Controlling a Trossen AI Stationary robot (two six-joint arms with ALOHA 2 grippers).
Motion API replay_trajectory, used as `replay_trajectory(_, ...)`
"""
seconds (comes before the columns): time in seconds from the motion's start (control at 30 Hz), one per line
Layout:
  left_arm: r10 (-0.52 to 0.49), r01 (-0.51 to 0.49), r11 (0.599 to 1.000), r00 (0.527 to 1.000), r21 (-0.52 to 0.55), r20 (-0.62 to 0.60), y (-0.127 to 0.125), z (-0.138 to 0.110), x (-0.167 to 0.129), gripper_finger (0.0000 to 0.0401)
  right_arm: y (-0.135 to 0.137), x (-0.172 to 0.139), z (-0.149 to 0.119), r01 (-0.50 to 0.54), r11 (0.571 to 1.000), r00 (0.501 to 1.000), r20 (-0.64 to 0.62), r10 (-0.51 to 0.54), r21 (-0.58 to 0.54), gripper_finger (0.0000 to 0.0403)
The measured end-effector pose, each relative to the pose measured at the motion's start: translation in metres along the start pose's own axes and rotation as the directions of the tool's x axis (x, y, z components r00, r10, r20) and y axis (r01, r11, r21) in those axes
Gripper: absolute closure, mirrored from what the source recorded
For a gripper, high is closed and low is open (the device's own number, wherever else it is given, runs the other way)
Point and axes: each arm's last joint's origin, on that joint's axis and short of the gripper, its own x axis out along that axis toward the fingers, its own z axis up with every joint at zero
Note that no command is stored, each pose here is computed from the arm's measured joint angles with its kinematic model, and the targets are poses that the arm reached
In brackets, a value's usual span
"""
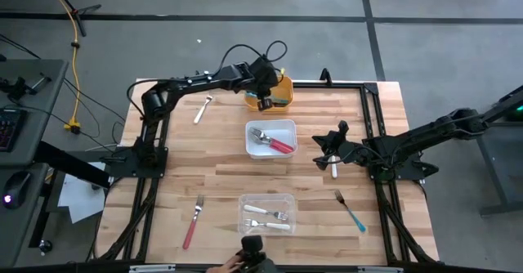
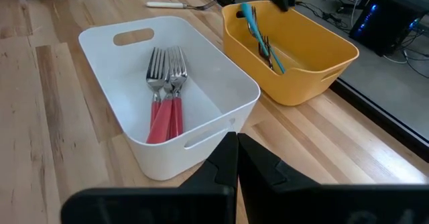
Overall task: Sort silverware by color (type)
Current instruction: Put the bottom right white fork into the transparent bin
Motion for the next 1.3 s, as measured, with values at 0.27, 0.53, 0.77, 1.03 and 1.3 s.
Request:
replay_trajectory(0.27, 0.040, -0.031, 0.997, 0.991, -0.075, 0.131, -0.002, -0.028, -0.001, 0.0398, -0.001, 0.000, -0.005, 0.010, 1.000, 0.999, -0.037, -0.010, -0.006, 0.0403)
replay_trajectory(0.53, 0.126, -0.082, 0.984, 0.946, -0.156, 0.298, -0.021, -0.082, -0.043, 0.0398, 0.000, 0.001, -0.009, 0.013, 0.998, 0.997, -0.071, -0.009, 0.055, 0.0403)
replay_trajectory(0.77, 0.155, -0.028, 0.965, 0.862, -0.261, 0.482, -0.054, -0.135, -0.086, 0.0400, 0.009, -0.008, -0.013, -0.054, 0.995, 0.994, -0.085, 0.061, 0.079, 0.0402)
replay_trajectory(1.03, 0.139, 0.081, 0.950, 0.759, -0.303, 0.637, -0.087, -0.177, -0.108, 0.0400, 0.013, -0.013, -0.019, -0.071, 0.992, 0.990, -0.116, 0.083, 0.101, 0.0395)
replay_trajectory(1.3, 0.082, 0.119, 0.960, 0.744, -0.252, 0.664, -0.106, -0.190, -0.109, 0.0400, 0.011, -0.023, 0.001, -0.032, 0.991, 0.964, -0.258, 0.064, 0.128, 0.0324)
